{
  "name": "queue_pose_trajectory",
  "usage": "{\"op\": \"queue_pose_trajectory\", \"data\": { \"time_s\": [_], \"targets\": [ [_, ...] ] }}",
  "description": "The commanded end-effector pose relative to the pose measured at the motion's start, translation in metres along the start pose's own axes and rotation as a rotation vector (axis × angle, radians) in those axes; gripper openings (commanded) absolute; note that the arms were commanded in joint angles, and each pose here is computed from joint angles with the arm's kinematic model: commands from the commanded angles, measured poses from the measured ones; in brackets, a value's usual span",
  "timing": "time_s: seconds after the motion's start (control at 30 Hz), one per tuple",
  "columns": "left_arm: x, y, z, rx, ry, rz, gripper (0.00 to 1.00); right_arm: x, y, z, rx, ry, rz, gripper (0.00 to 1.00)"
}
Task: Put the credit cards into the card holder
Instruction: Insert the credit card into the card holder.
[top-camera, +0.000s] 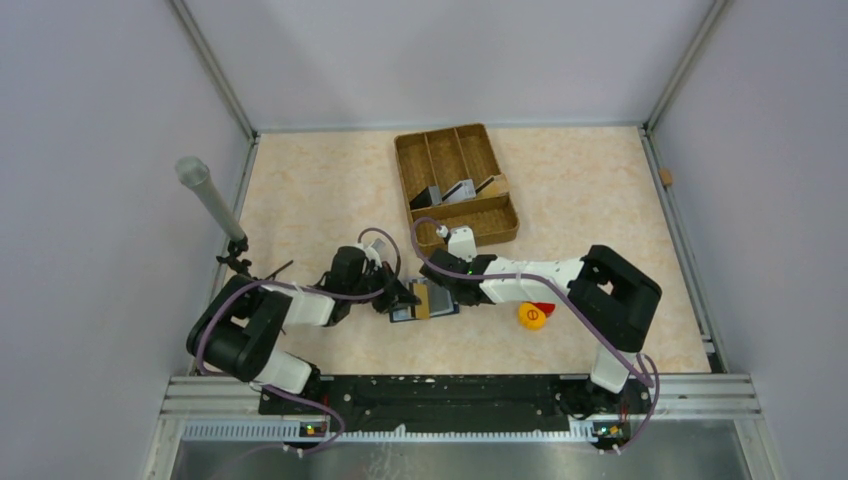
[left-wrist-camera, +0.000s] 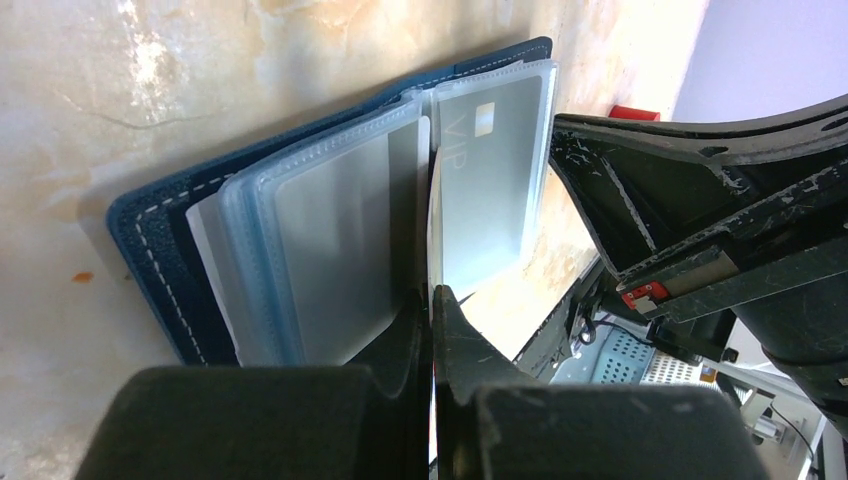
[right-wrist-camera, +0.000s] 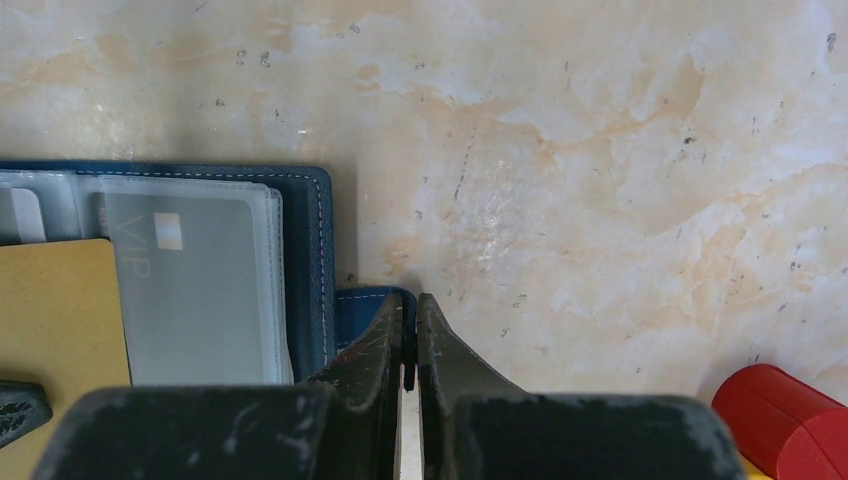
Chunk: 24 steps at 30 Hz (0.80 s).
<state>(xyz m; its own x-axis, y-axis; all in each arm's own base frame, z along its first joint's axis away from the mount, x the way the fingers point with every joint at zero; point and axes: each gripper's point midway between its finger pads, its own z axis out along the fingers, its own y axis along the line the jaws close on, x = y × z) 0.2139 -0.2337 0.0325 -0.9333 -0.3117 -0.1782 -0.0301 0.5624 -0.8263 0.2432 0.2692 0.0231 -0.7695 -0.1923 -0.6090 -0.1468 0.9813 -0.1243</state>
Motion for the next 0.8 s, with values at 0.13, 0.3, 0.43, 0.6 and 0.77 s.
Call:
{"op": "queue_pose_trajectory", "data": {
  "time_s": [0.13,0.3,0.43,0.6,0.77],
  "targets": [
    [-0.013,0.003,0.007,0.013,-0.027,0.042,0.0,0.008,-0.002,0.005,0.033,0.027,-0.026,0.0],
    [-0.016,0.009,0.011,0.008,-0.04,0.045,0.0,0.008,-0.001,0.005,0.032,0.027,-0.025,0.0],
    [-0.018,0.007,0.014,0.037,-0.051,0.05,0.0,0.008,-0.002,0.005,0.034,0.029,-0.027,0.0],
    [-0.02,0.008,0.017,0.042,-0.058,0.065,0.0,0.008,-0.002,0.005,0.036,0.03,-0.028,0.0],
    [-0.019,0.011,0.018,0.038,-0.059,0.071,0.0,0.008,-0.002,0.005,0.035,0.031,-0.028,0.0]
  ]
}}
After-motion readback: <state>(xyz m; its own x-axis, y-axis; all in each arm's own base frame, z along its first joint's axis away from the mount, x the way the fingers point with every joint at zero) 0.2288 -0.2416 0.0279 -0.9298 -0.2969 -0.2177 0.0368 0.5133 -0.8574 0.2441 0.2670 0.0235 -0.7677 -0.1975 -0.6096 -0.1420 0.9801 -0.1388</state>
